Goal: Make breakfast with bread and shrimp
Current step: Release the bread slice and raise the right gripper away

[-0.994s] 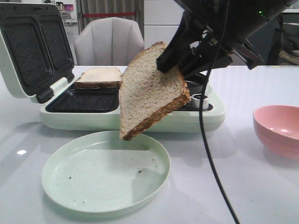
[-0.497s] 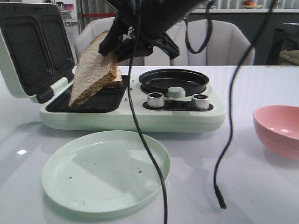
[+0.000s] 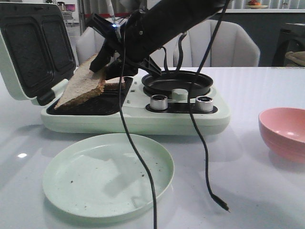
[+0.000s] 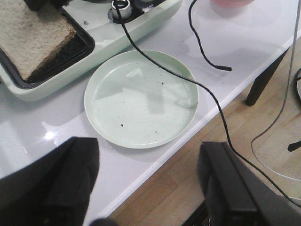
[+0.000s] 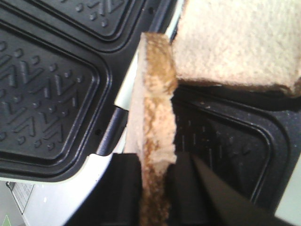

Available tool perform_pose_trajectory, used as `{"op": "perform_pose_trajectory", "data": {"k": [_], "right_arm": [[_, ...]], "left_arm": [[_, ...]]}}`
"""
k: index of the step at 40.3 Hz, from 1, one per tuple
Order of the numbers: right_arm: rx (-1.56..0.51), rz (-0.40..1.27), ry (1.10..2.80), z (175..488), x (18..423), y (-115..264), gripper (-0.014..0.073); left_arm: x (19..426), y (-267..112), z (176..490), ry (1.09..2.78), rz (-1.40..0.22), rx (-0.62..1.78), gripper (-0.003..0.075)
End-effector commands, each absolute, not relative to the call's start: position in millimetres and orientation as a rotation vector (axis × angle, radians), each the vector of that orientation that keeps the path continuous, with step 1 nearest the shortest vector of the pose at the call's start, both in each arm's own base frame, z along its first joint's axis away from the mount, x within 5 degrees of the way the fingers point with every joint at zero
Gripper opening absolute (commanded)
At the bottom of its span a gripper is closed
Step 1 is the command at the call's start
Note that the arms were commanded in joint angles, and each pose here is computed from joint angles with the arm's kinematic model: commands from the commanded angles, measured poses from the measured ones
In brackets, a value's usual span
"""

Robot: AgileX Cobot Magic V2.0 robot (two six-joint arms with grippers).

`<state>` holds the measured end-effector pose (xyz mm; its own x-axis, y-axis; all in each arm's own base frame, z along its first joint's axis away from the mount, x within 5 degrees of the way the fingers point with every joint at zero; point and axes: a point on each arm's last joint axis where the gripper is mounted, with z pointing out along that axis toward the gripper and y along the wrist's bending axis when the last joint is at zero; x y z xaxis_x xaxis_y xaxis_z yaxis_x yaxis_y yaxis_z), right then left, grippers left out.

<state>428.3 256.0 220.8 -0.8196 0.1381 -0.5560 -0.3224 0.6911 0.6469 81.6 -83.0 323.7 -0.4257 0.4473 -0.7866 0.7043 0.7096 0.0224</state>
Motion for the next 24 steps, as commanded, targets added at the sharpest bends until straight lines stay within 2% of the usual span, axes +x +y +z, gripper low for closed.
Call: {"op": "perform_pose_trajectory", "data": {"k": [1,4,12,18,24], "right_arm": [[-0.145,1.086,2.194,267,425,254,0.0495],[-0.166,1.070,2.198,267,426,251,0.0531],[-0.247,1.059,2.247,268,426,237,0.0514],[-0.377,1.004,2.272,285,417,224,0.0514],[-0.466,0.854,2.297,311,401,210,0.0514]], "left_arm": [[84,-87,338,1.999,-0.443,0.845,0.0499],[84,-87,338,1.999,-0.443,0.845,0.0499],[84,-87,338,1.999,-0.443,0.845,0.0499],[84,-87,338,1.998,-0.441,0.845,0.0499],[84,-87,338,1.998,-0.441,0.845,0.0499]]}}
